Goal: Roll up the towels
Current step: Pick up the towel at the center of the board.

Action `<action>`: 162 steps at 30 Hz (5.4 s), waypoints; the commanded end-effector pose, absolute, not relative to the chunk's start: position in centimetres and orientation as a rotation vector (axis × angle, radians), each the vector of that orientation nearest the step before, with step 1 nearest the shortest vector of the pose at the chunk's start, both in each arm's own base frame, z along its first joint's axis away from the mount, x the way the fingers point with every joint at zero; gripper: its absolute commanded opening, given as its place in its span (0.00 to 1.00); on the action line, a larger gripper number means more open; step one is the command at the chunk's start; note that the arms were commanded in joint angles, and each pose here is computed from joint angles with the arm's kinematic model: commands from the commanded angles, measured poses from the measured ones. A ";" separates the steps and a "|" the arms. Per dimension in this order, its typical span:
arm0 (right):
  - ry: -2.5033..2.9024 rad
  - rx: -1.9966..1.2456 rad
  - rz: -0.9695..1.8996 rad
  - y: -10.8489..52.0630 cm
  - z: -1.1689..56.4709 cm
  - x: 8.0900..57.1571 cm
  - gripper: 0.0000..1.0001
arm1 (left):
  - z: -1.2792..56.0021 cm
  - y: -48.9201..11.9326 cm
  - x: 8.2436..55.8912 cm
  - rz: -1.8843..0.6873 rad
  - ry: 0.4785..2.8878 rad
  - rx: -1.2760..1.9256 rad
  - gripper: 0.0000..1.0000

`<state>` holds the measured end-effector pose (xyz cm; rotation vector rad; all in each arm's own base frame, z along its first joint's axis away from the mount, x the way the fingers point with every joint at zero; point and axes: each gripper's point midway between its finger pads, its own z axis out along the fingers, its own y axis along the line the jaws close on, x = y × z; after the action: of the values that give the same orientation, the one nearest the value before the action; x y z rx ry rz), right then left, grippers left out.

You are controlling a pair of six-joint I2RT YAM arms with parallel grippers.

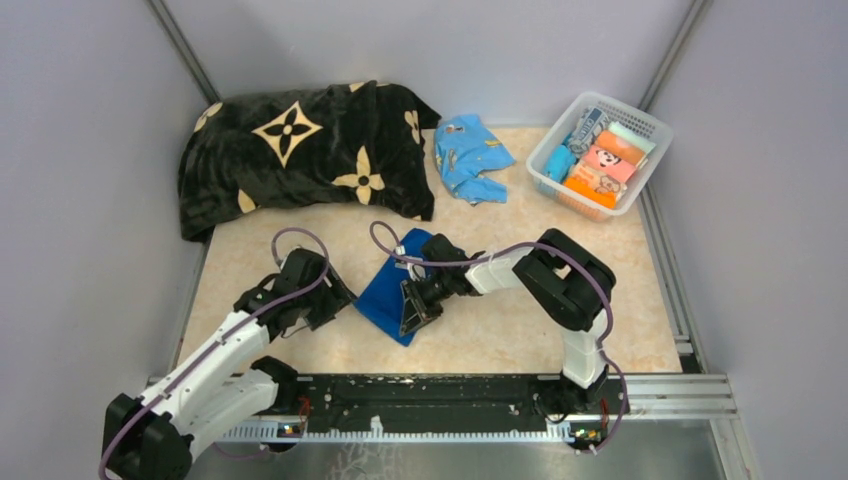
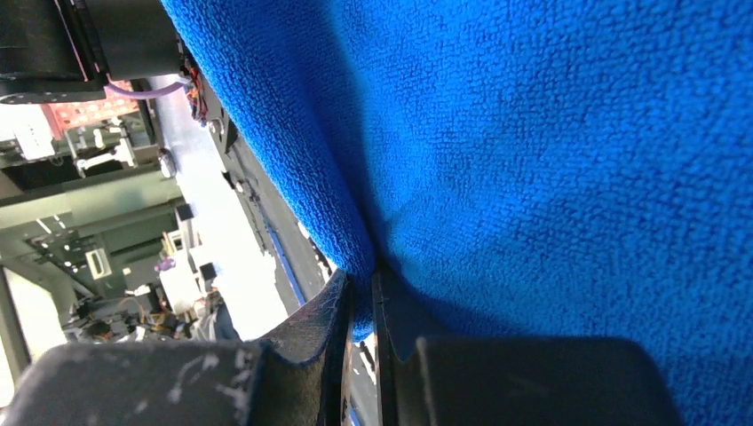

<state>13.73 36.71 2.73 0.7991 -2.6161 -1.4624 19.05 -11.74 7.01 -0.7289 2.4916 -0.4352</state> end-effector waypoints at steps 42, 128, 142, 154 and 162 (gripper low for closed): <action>-3.159 1.866 -0.989 41.3 11.0 15.1 0.44 | 0.5 -13.4 18.5 -0.496 2.620 -0.805 0.56; -2.960 1.153 -1.164 35.5 -0.1 13.6 0.20 | 2.7 -15.9 19.2 -0.893 2.439 -0.800 0.70; -3.092 1.317 -1.142 36.1 5.1 15.2 0.29 | -0.5 -14.7 18.8 -0.642 2.641 -0.844 0.46; -3.253 1.882 -0.861 38.3 10.1 14.9 0.40 | -0.4 -14.4 18.6 -0.611 2.652 -0.852 0.44; -3.262 2.031 -0.455 39.6 6.3 15.1 0.44 | -0.4 -14.5 18.6 -0.614 2.654 -0.846 0.44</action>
<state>13.78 39.26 6.94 1.9468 -3.2043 -0.6932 20.58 -16.83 2.15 -0.8259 2.5620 -0.8150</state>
